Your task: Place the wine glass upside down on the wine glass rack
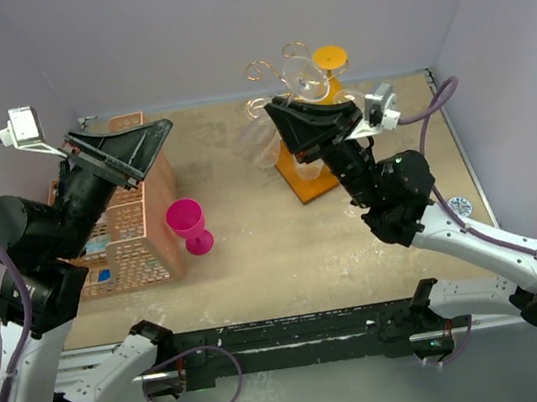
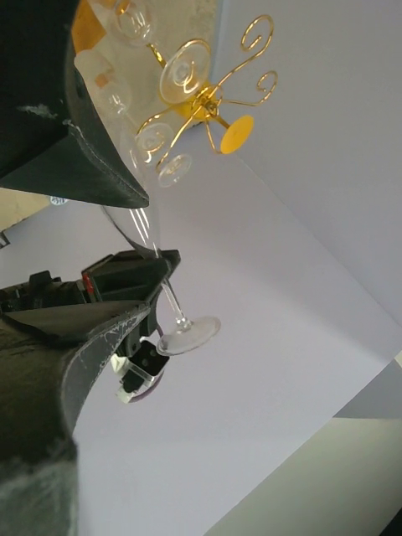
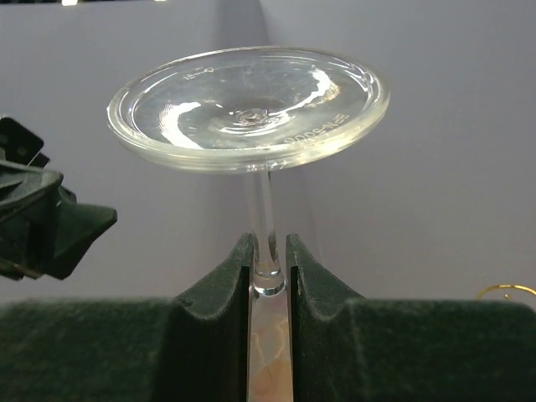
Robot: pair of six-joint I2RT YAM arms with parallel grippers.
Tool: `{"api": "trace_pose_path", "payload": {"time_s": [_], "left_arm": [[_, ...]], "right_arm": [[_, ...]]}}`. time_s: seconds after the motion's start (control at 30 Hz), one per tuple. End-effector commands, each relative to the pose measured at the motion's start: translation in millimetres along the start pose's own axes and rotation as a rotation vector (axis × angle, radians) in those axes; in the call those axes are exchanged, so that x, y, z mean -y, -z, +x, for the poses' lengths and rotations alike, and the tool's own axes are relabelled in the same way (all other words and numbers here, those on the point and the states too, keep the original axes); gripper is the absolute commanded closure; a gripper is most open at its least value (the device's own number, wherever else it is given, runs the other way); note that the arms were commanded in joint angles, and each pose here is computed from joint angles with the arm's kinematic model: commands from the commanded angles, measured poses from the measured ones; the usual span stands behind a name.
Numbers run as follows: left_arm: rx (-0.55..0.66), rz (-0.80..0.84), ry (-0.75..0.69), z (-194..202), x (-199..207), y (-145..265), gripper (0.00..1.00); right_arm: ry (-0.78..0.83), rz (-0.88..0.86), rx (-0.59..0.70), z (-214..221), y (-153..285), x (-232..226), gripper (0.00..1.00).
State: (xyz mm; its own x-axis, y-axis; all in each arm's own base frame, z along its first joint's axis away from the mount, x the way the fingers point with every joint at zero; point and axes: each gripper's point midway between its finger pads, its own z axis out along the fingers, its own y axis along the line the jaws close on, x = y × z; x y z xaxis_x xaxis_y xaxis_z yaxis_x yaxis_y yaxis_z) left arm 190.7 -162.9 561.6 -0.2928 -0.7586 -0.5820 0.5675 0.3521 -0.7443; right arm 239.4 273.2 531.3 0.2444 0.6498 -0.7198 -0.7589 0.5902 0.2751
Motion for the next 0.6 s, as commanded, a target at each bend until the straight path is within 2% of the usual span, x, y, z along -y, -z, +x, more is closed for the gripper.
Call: {"api": "trace_pose_path", "payload": {"time_s": [0.0,0.23,0.57], "left_arm": [[-0.022,0.049,0.07,2,11,-10,0.54],[-0.059,-0.093,0.145,17,-22,-16,0.54],[-0.229,-0.174,0.202,60,-52,-13,0.54]], "right_arm": [[0.095,-0.002,0.009,0,5,-9,1.0],[0.129,0.072,-0.109,54,17,-11,1.0],[0.187,0.107,-0.257,116,34,-21,1.0]]}}
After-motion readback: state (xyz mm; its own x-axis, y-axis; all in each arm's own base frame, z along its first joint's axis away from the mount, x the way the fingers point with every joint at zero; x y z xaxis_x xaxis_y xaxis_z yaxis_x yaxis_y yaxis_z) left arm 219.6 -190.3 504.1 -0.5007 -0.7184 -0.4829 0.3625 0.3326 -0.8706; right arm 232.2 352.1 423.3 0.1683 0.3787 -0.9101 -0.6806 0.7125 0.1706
